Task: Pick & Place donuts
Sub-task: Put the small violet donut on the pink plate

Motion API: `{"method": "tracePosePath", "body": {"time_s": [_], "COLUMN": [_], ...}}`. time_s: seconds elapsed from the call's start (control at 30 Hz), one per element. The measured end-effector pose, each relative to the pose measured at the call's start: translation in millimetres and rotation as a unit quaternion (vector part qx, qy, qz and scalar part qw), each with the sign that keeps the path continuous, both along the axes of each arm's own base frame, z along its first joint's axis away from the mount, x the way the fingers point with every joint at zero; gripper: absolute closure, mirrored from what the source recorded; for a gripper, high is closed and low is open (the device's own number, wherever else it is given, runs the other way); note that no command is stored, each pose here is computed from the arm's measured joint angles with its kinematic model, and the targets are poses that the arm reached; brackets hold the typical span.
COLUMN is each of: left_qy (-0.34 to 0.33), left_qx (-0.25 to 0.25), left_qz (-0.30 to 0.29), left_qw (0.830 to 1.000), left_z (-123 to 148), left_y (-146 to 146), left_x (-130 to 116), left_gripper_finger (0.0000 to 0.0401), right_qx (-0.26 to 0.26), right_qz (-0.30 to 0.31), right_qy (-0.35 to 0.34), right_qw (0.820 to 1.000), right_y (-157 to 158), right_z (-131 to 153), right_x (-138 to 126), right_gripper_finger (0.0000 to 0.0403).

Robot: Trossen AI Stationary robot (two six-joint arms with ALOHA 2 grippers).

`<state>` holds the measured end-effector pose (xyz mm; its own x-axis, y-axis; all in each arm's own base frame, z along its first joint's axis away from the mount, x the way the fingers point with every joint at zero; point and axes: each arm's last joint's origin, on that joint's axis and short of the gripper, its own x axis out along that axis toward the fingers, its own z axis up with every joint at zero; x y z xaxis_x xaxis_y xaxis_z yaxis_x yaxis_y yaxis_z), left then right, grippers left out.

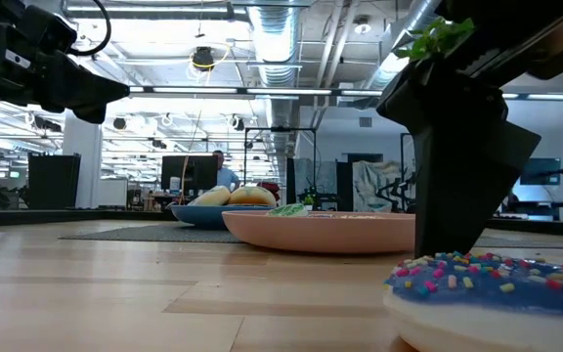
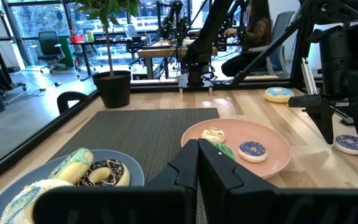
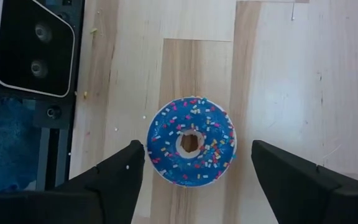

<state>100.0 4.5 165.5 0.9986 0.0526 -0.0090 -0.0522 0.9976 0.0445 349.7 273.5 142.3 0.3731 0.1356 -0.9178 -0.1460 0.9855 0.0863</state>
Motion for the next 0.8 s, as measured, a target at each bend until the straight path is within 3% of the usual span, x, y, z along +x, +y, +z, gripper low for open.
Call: {"method": "tracePosePath", "body": {"time_s": [0.8], "left_qy": [0.000], "left_qx": [0.000], "left_qz": [0.000], "left_qw": [1.000], "left_z": [-0.1], "left_y": [0.0], "left_x": [0.0], "left_gripper_finger": [0.0401], "right_qx": [-0.005], "right_qz": [-0.006], "right_qy": [-0.009], "right_qw": [1.000], "right_y": [-2.3], "right_z": [0.2], "right_x": [2.6], "right_gripper_finger": [0.0254]}}
